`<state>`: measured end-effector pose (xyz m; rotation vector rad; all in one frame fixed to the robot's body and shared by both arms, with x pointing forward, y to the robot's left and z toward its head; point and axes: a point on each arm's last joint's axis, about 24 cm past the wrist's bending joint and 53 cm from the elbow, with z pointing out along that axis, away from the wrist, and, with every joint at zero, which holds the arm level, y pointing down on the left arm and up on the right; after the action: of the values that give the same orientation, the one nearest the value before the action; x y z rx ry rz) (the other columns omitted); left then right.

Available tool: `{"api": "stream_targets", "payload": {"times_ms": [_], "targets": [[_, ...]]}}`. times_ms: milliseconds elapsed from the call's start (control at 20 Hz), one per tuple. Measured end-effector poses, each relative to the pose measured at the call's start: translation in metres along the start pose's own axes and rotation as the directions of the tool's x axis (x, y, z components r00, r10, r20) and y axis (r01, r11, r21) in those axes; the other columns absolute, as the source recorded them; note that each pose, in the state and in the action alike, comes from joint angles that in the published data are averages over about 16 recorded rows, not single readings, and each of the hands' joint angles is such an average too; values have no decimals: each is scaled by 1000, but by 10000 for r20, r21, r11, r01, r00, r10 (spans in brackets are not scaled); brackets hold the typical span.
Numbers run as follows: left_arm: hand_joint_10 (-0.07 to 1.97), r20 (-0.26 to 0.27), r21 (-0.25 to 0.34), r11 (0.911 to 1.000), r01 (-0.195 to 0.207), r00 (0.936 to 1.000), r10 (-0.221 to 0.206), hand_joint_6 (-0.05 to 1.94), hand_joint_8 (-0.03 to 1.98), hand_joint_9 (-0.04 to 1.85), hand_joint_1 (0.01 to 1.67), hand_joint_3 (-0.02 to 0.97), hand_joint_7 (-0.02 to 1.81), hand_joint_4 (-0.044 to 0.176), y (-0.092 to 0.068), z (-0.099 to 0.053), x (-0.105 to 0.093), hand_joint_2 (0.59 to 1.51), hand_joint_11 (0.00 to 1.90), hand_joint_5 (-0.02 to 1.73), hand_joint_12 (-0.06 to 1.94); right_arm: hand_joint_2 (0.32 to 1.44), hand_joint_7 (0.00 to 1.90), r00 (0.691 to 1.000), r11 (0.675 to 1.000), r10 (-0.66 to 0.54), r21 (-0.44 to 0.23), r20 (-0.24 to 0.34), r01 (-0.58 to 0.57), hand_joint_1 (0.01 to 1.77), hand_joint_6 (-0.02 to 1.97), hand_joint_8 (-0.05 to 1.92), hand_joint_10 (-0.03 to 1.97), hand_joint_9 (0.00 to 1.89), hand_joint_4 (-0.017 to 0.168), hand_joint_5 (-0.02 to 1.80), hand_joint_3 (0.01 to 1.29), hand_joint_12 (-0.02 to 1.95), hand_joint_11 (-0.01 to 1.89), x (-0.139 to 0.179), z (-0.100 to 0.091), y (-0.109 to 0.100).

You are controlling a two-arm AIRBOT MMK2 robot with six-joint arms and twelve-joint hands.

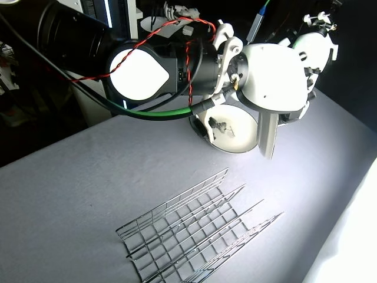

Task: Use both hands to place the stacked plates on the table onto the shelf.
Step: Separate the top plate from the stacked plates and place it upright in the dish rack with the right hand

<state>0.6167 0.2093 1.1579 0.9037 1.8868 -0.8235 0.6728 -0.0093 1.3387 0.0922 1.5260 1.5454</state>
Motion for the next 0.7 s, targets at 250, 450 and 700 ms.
{"api": "stream_targets", "payload": {"times_ms": [250, 450, 700], "targets": [[9, -24, 109, 9999, -55, 10000, 55, 20, 13, 43, 14, 21, 54, 6, -3, 4, 1, 1035, 40, 55, 12, 981, 1030, 9872, 9872, 1470, 529, 613, -1503, 1367, 1069, 863, 1056, 1044, -5, 847, 10, 1258, 963, -21, -3, -9], [9, 4, 210, 9997, -138, 9999, 138, 20, 13, 41, 14, 21, 51, 6, -5, 9, 0, 1035, 39, 57, 12, 982, 1030, 9692, 9695, 2225, 803, 1057, -2314, 1370, 1073, 855, 1050, 1044, -7, 847, 10, 1261, 965, -37, -9, -17], [9, 110, 256, 9993, -274, 9996, 272, 20, 12, 38, 14, 21, 47, 6, -7, 14, -4, 1036, 36, 58, 11, 984, 1038, 9543, 9564, 2578, 1006, 1512, -2743, 1371, 1059, 841, 1041, 1044, -8, 852, 10, 1256, 974, -54, -20, -26]]}}
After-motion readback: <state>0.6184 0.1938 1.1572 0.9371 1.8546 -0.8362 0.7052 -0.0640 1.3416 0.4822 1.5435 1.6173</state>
